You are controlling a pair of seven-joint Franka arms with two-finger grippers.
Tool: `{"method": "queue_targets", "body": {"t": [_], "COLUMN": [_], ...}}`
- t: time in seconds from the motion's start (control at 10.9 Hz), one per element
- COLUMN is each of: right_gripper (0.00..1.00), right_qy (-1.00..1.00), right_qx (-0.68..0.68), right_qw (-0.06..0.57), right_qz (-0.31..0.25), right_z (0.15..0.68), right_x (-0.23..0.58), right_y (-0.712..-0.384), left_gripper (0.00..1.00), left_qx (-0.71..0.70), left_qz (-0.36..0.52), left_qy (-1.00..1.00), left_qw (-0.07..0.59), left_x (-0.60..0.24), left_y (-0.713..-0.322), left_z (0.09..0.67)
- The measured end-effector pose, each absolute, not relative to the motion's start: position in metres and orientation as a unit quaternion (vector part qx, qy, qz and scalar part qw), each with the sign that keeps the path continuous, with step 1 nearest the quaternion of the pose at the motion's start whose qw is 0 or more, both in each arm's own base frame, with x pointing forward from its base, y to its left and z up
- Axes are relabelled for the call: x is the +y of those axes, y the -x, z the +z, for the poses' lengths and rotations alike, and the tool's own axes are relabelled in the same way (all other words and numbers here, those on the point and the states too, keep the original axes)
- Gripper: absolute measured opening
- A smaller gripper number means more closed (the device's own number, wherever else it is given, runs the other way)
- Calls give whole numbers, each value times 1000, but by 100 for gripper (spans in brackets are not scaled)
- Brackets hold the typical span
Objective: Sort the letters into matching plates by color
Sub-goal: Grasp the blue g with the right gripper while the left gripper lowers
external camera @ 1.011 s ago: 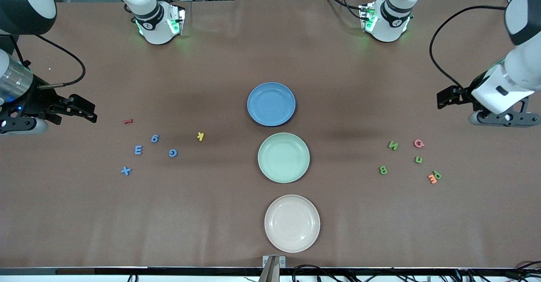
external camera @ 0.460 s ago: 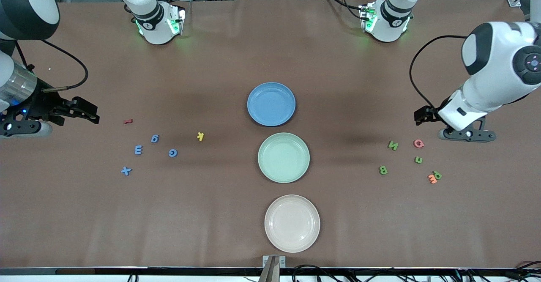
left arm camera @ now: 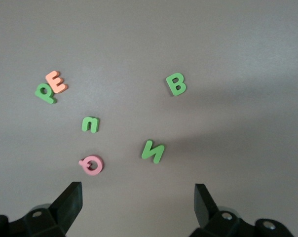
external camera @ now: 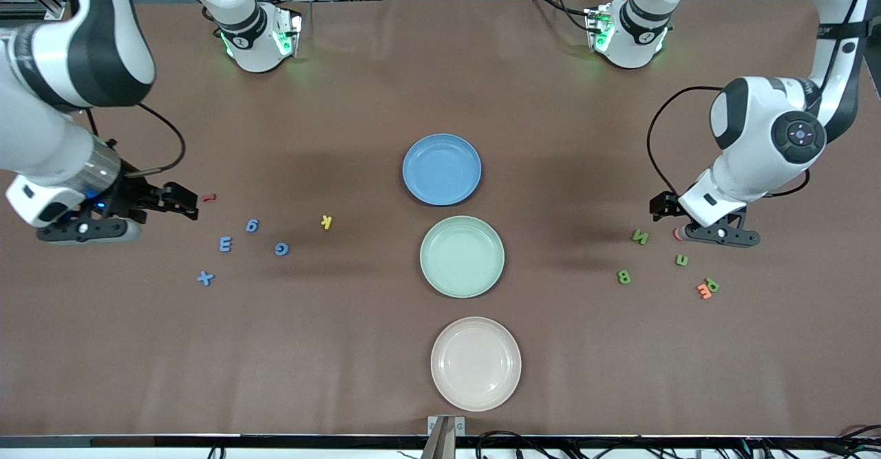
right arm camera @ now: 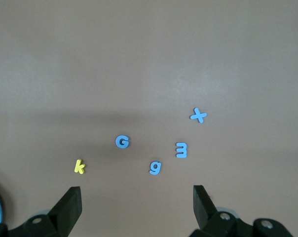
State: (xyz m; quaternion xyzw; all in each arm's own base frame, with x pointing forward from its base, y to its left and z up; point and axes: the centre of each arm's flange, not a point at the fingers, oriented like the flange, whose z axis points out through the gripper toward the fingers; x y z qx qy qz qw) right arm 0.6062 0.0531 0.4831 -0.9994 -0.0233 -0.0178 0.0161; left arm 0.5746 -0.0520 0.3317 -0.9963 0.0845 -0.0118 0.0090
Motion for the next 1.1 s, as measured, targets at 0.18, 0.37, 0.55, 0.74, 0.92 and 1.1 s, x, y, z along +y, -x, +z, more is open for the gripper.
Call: {"method": "queue_targets", "body": {"t": [0.18,0.37,0.55,0.74,0.92,1.1], "right_gripper": [100,100,100,100,100,100], "right_qy": [999,1000,1000,1000,999,995], "right_qx": [-24,-13,1,10,46,94], "right_qw": [16,15,14,12,14,19], "right_qz": [-16,-18,-8,13,20,20], "right_z": [446,401,363,339,314,286], "right_x": [54,52,51,46,37,35], "right_y": [-600,-588,-572,-559,-550,-545], "left_gripper": [96,89,90,91,91,89], "left_qx": [90,101,131,164,199,232], "left_qz": [-15,-17,-18,-13,-4,5], "left_qy": [996,995,991,986,980,973], "left_qw": [8,6,5,5,5,3], "left_x": [-54,-57,-61,-59,-59,-57], "left_y": [-578,-582,-581,-574,-567,-558], "left_z": [304,270,243,228,220,212]}}
